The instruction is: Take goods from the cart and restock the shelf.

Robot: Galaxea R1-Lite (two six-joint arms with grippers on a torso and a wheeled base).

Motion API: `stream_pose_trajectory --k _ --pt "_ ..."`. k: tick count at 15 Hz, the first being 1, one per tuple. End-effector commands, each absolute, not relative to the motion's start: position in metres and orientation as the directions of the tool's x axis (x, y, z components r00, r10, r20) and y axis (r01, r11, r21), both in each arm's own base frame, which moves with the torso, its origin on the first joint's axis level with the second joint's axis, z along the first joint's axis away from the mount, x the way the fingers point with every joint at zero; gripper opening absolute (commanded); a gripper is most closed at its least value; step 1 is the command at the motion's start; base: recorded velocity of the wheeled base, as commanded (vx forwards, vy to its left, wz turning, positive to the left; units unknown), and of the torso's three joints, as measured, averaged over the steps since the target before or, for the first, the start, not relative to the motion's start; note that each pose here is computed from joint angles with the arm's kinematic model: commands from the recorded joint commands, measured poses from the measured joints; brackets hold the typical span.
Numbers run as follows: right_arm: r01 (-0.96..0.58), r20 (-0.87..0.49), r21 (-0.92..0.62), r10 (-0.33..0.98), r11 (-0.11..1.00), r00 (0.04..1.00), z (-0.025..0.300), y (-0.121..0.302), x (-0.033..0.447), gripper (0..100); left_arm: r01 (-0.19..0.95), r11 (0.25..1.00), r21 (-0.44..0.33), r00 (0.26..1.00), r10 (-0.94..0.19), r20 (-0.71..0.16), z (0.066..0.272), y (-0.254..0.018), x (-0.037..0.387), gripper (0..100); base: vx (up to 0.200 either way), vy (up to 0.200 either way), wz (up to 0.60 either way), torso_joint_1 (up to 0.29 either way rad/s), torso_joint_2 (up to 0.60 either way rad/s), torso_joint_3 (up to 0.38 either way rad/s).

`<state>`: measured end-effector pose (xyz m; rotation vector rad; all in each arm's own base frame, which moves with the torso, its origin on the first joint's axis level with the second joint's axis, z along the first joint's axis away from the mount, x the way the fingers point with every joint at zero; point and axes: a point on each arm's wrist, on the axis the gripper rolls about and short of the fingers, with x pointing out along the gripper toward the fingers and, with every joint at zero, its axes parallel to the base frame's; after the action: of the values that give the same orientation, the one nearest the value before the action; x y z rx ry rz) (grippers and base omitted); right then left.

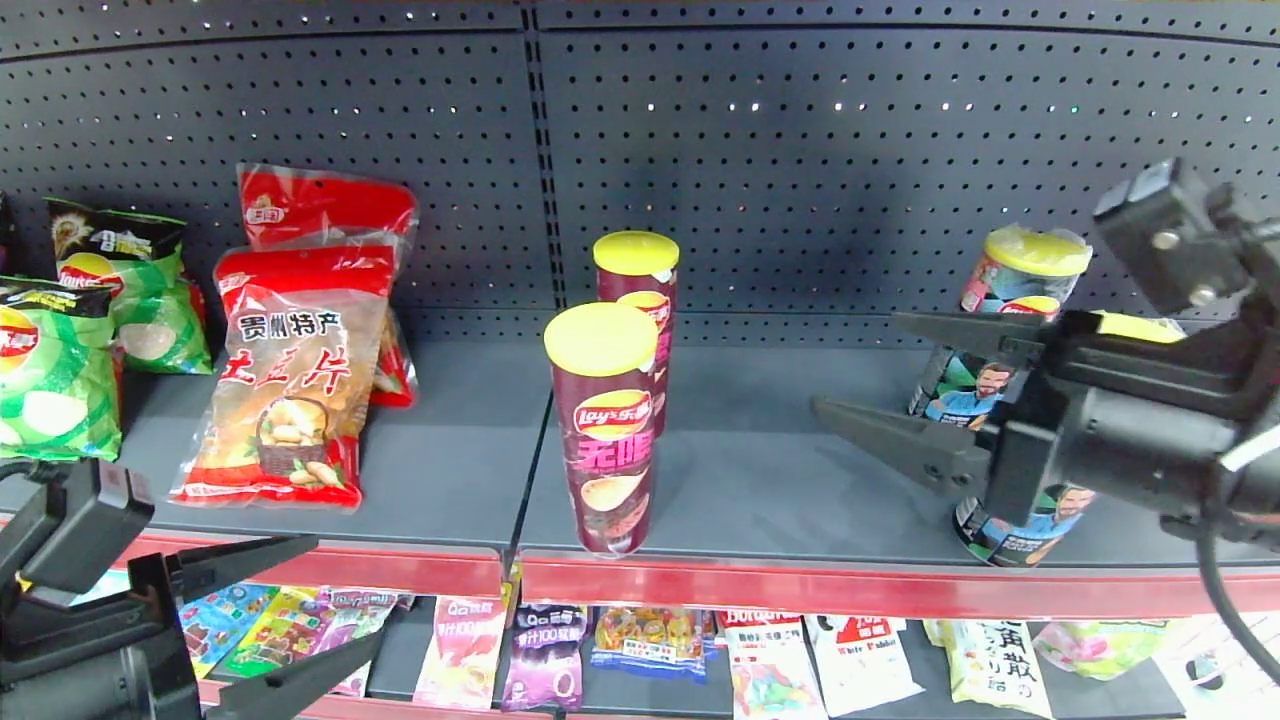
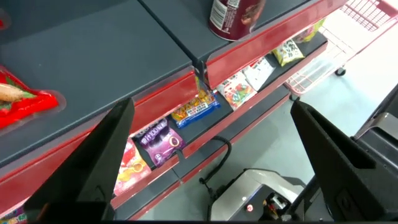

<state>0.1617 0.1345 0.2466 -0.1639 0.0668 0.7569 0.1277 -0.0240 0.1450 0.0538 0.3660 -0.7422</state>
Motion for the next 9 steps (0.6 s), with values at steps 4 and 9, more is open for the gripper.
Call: stream_pose_trajectory --k 4,9 --pt "-0.688 0.0 -0.128 0.694 0.714 0.72 0.25 0.09 0.105 100 0.683 0.727 -0.073 0.653 -0.653 -0.384 0.144 -0.027 0.153 100 0.0 0.0 0.0 0.0 0.0 0.0" --pt "-0.67 0.0 -0.122 0.675 0.732 0.738 0.247 0.051 0.06 100 0.705 0.704 -0.086 0.623 -0.672 -0.4 0.144 -0.034 0.169 100 0.0 0.0 0.0 0.0 0.0 0.0"
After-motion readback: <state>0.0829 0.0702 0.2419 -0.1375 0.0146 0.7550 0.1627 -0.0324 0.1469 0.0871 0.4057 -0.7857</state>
